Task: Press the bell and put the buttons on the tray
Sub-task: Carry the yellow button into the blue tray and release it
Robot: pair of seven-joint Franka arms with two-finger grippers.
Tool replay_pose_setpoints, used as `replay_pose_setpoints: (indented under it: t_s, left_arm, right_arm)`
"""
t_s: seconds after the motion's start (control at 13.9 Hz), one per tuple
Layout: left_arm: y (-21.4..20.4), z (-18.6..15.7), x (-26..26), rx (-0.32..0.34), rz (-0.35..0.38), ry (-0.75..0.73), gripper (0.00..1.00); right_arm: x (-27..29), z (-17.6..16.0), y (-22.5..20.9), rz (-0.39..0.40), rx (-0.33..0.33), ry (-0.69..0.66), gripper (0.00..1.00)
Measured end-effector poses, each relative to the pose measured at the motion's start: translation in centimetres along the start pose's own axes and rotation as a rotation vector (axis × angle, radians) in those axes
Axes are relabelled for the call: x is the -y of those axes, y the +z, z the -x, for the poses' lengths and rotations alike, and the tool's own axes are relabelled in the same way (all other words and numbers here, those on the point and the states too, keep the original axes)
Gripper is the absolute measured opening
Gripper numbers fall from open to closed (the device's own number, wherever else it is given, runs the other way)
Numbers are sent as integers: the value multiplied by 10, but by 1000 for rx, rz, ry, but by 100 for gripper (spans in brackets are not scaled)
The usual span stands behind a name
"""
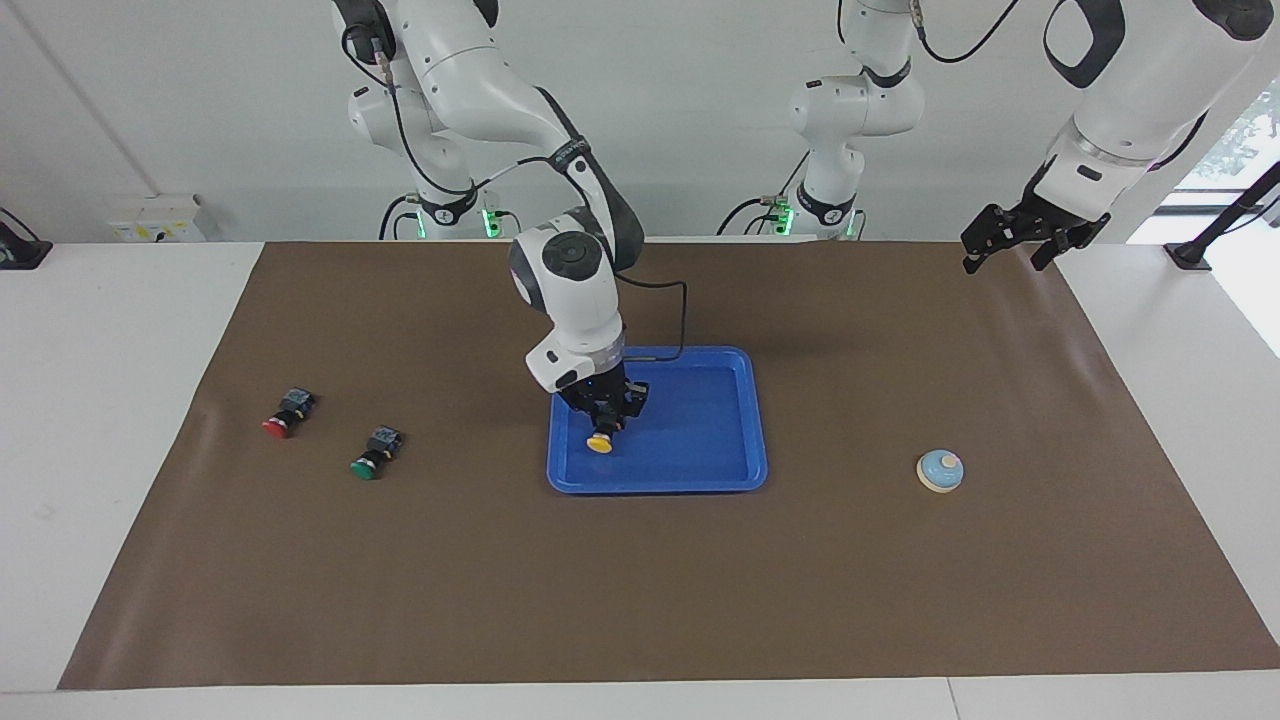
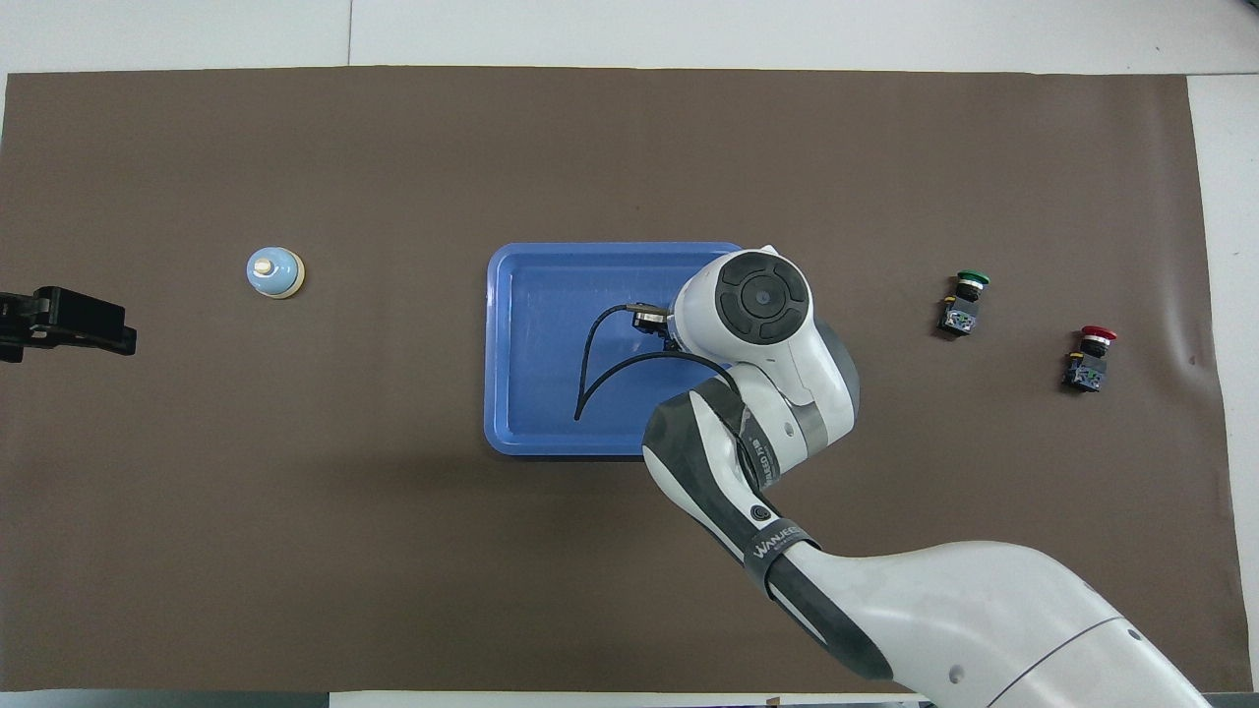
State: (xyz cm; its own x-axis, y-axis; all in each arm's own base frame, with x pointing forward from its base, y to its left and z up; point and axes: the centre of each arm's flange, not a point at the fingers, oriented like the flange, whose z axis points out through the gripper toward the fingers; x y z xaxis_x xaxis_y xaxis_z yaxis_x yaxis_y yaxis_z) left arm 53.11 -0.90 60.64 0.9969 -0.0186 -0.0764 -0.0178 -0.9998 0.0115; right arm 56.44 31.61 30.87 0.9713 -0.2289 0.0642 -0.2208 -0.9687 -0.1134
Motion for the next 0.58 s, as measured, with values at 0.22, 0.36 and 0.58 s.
replay_pose_setpoints:
  t_s: [0.22, 0.36, 0.58]
  left_arm:
    - [0, 0, 0, 0, 0, 0, 100]
    - [0, 0, 0, 0, 0, 0, 100]
    - [0, 0, 0, 0, 0, 0, 100]
  right_arm:
    - [-4, 5, 9, -4, -5, 0, 42]
    - [-6, 7, 13, -6, -8, 1, 42]
    - [-6, 6, 13, -6, -7, 8, 66]
